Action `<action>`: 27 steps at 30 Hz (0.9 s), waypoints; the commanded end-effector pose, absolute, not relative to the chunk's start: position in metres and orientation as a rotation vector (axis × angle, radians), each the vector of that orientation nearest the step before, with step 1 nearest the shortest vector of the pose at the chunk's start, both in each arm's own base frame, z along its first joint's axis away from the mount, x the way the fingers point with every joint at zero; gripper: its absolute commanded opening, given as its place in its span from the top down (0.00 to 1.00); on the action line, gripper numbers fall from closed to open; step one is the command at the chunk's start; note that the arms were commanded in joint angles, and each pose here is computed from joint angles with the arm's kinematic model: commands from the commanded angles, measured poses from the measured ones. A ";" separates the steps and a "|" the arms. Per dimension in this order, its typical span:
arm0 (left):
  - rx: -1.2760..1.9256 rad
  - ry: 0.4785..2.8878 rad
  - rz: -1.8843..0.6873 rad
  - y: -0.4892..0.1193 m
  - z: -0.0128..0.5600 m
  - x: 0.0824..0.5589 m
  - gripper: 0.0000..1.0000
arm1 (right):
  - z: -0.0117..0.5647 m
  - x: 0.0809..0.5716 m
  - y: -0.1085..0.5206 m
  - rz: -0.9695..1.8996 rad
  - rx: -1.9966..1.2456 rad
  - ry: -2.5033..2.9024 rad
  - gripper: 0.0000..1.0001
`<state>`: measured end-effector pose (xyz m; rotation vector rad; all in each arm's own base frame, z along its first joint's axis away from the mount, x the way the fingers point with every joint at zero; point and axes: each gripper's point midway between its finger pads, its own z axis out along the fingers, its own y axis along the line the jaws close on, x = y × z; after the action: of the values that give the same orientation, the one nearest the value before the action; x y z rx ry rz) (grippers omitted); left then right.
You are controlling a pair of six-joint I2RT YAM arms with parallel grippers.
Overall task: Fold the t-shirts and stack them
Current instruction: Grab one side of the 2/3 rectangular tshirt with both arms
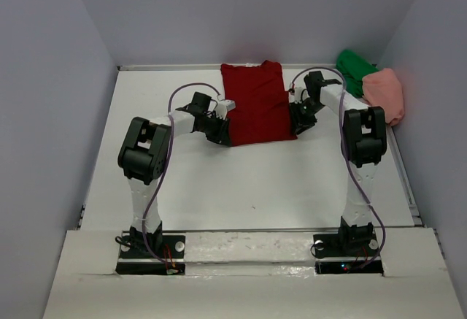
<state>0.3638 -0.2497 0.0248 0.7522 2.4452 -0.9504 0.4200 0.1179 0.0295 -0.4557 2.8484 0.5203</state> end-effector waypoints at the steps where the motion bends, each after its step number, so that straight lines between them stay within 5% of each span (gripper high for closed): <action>1: 0.786 2.423 -0.928 -0.248 0.039 0.361 0.78 | 0.035 0.420 0.125 0.591 -0.477 2.844 0.60; 19: 0.818 2.388 -0.889 -0.245 0.050 0.362 0.84 | 0.023 0.376 0.116 0.596 -0.530 2.920 0.61; 24: 0.829 2.372 -0.882 -0.244 0.055 0.363 0.84 | 0.024 0.381 0.117 0.598 -0.533 2.908 0.75; 27: 0.834 2.370 -0.876 -0.243 0.056 0.362 0.84 | 0.024 0.389 0.118 0.589 -0.532 2.901 0.75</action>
<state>0.3647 -0.2429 0.0304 0.7975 2.4301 -0.8852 0.3843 0.1223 0.0258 -0.5142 2.8940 0.6304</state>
